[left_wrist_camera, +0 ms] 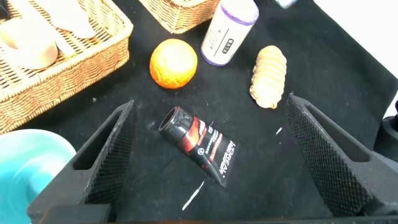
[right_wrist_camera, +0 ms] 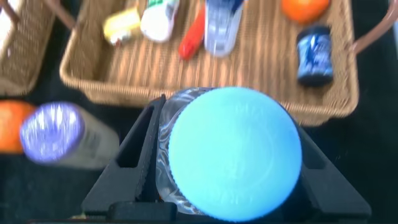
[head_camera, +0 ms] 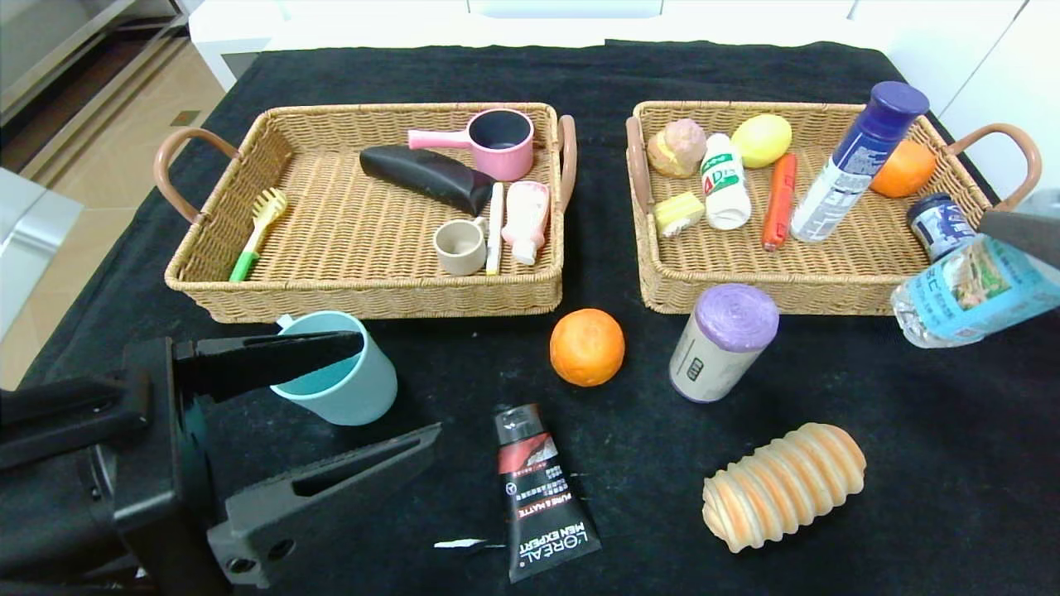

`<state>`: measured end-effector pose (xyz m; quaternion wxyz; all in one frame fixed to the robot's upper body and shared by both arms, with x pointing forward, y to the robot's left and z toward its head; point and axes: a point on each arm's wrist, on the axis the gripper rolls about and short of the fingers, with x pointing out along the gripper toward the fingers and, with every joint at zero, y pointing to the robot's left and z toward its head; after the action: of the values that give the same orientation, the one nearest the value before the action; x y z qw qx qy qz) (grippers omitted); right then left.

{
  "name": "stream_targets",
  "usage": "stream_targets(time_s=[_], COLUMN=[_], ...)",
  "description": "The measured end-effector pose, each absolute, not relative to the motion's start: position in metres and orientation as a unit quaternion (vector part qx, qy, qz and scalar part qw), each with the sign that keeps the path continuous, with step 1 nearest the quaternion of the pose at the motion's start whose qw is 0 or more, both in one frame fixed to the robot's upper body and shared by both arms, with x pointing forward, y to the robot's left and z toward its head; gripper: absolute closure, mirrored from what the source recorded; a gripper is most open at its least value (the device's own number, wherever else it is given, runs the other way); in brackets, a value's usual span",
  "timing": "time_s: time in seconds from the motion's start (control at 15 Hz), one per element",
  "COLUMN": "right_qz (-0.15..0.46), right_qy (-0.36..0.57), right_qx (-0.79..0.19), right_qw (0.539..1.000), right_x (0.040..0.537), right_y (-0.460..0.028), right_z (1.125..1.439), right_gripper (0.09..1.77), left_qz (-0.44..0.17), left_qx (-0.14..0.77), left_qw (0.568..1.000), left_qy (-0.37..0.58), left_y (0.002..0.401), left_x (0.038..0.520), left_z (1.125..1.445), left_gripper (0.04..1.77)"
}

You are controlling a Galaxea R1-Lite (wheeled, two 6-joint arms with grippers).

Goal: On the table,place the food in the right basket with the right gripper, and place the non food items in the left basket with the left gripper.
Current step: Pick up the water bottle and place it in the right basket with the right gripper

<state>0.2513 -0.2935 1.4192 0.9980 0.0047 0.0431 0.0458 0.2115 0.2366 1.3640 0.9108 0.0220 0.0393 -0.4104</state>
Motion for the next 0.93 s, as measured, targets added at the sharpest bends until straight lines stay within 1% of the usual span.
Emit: stream_targets(time_s=[0.13, 0.33, 0.53, 0.67, 0.93], right_qz=[0.028, 0.0, -0.005, -0.014, -0.025], right_qy=[0.03, 0.016, -0.047, -0.058, -0.042], right_qx=[0.009, 0.014, 0.025, 0.034, 0.043], right_qw=[0.999, 1.0, 0.999, 0.998, 0.998], right_x=[0.265, 0.294, 0.324, 0.34, 0.358], right_y=[-0.296, -0.306, -0.316, -0.32, -0.322], right_z=[1.434, 1.444, 1.451, 1.445, 1.431], right_gripper=[0.78, 0.78, 0.78, 0.78, 0.78], left_qz=[-0.41, -0.409, -0.408, -0.408, -0.408], left_qx=[0.022, 0.034, 0.037, 0.038, 0.039], left_qw=[0.911, 0.911, 0.912, 0.912, 0.911], left_qy=[0.039, 0.036, 0.036, 0.037, 0.04], left_y=[0.237, 0.237, 0.238, 0.238, 0.238], left_x=[0.211, 0.211, 0.211, 0.211, 0.211], left_z=[1.364, 1.363, 1.362, 1.361, 1.359], left_gripper=[0.09, 0.09, 0.09, 0.09, 0.09])
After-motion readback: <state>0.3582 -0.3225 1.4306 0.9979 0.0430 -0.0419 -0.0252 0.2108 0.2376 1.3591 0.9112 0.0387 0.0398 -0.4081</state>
